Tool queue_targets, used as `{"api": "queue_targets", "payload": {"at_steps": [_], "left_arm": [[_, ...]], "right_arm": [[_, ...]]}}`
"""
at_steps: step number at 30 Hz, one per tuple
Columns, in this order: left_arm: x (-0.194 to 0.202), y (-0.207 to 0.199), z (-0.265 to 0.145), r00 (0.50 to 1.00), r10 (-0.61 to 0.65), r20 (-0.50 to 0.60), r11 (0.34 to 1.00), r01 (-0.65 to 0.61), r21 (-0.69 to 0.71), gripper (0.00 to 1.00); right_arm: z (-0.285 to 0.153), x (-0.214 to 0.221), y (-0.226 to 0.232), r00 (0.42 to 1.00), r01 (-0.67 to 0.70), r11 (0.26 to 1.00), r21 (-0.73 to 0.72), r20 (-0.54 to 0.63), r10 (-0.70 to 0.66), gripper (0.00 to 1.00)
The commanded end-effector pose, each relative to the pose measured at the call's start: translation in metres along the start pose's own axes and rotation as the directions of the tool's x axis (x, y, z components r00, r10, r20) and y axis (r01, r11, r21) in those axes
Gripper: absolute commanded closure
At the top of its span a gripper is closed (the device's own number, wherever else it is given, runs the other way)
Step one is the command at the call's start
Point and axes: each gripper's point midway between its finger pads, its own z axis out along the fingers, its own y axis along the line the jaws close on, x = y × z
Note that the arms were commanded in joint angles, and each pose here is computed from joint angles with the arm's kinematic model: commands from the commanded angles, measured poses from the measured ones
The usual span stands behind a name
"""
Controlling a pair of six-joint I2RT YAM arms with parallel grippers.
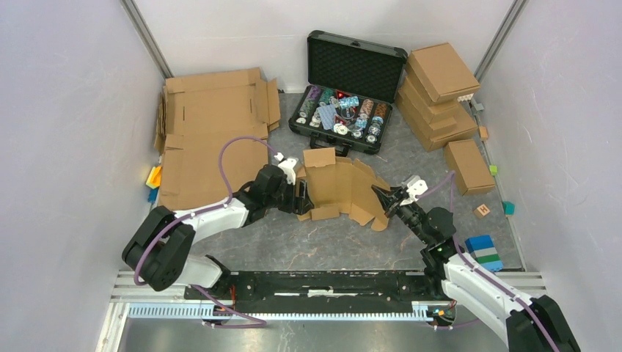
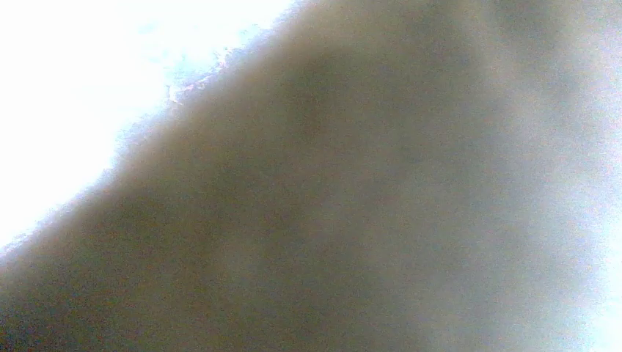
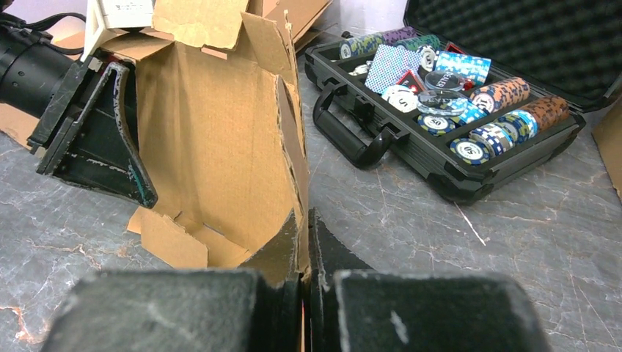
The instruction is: Fold the paper box
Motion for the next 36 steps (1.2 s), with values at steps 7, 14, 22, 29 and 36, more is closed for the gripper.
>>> {"api": "queue_targets", "payload": {"at_steps": [7,14,22,29,36], "left_arm": [[-0.007,-0.019,0.008,0.997,-0.073,0.020,0.997,0.072,0.027,0.25],[-0.007,-0.020,0.012,0.996,-0.082,0.045,0.997,0.082,0.001,0.25],[-0.003,-0.033,0.010,0.996,-0.047,0.082,0.999,0.047,0.005,0.18],[-0.006,-0.033,0.013,0.994,-0.008,0.106,0.998,0.014,-0.056,0.06],[0.000,-0.034,0.011,0.990,0.088,0.109,0.986,-0.070,-0.153,0.04]], "right_arm": [[-0.003,-0.011,0.001,0.997,0.009,1.000,0.018,0.074,-0.011,0.95],[-0.009,0.001,0.004,0.999,0.001,1.000,0.016,0.049,-0.002,0.94],[-0.014,0.021,0.004,0.999,-0.040,0.999,0.034,-0.022,0.040,0.87],[-0.015,0.028,0.012,0.992,-0.106,0.994,0.011,-0.066,0.107,0.87],[-0.019,0.035,0.023,0.979,-0.185,0.982,-0.024,-0.090,0.182,0.85]]}}
